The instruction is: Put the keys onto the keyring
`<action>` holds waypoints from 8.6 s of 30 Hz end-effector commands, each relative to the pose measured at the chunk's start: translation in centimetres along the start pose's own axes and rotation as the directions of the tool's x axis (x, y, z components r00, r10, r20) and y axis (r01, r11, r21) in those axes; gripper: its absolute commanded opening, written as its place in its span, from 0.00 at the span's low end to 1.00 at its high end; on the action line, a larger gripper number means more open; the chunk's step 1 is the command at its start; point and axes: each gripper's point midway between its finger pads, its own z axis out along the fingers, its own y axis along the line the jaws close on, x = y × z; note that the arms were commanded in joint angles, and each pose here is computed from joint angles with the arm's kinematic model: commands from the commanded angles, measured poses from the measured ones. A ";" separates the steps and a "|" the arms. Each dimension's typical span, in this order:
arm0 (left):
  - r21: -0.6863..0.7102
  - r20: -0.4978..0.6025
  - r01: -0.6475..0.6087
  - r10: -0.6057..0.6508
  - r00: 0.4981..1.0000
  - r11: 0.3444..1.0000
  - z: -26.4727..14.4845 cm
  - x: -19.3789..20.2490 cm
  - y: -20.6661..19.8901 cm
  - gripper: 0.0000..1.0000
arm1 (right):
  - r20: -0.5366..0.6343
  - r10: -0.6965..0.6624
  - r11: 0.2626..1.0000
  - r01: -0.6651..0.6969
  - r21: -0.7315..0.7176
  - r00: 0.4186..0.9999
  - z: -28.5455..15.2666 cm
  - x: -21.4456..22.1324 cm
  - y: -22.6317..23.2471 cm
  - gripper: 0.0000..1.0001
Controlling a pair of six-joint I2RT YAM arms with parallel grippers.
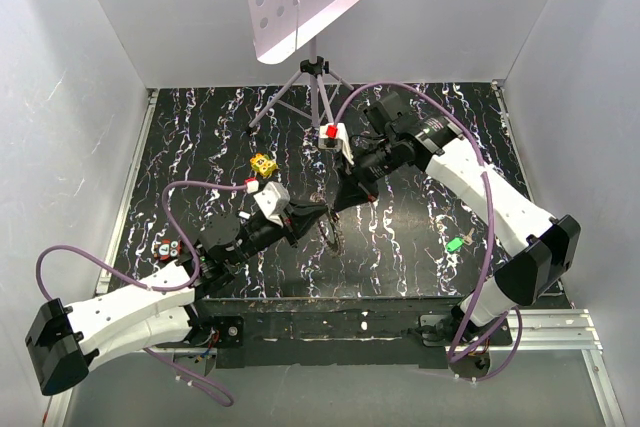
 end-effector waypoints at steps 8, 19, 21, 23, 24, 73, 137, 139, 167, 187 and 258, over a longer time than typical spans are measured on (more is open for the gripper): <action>0.059 0.201 0.090 -0.100 0.974 0.994 0.0 -4.4 -1.2 0.00 | 0.106 0.073 0.992 -0.061 -0.112 0.992 -2.0 -0.9 2.6 0.01; 0.063 0.166 0.117 -0.126 0.978 0.991 0.2 -3.4 -1.3 0.00 | 0.159 -0.042 0.993 0.059 -0.103 0.986 -4.3 -2.3 4.2 0.25; 0.065 0.167 0.119 -0.129 0.978 0.991 0.2 -3.5 -1.4 0.00 | 0.167 -0.073 0.990 0.091 -0.107 0.983 -4.7 -2.5 4.6 0.33; 0.071 0.169 0.120 -0.130 0.977 0.990 0.1 -3.6 -1.5 0.00 | 0.173 -0.113 0.987 0.131 -0.097 0.978 -5.1 -2.7 4.8 0.38; 0.076 0.168 0.122 -0.133 0.977 0.990 0.1 -3.7 -1.6 0.00 | 0.173 -0.132 0.984 0.151 -0.097 0.976 -5.2 -2.7 4.9 0.41; 0.118 0.212 0.146 -0.168 0.963 0.982 -0.4 -5.6 -2.4 0.00 | 0.112 -0.194 0.959 0.213 -0.186 0.974 -1.8 -2.1 4.2 0.01; 0.282 -0.184 -0.123 0.180 0.966 0.952 -0.9 -1.4 -1.3 0.44 | -0.154 -0.359 0.913 0.312 -0.264 0.921 -1.5 2.2 6.3 0.01; 0.297 -0.187 -0.103 0.163 0.969 0.949 -0.8 -1.3 -1.6 0.43 | -0.153 -0.355 0.914 0.308 -0.263 0.922 -1.6 2.2 6.4 0.01; 0.304 -0.266 -0.041 0.126 0.956 0.952 -0.7 1.1 -1.6 0.13 | -0.131 -0.342 0.914 0.298 -0.274 0.930 -1.5 1.8 6.9 0.01; 0.289 -0.136 -0.051 0.093 0.986 0.956 -1.9 -1.8 -2.3 0.00 | -0.025 -0.287 0.927 0.271 -0.257 0.958 -2.6 0.4 8.4 0.28; 0.290 0.173 0.044 -0.098 0.980 0.956 -2.8 -7.8 -3.5 0.00 | 0.149 -0.095 0.938 0.139 -0.318 0.984 -2.2 -1.7 7.8 0.01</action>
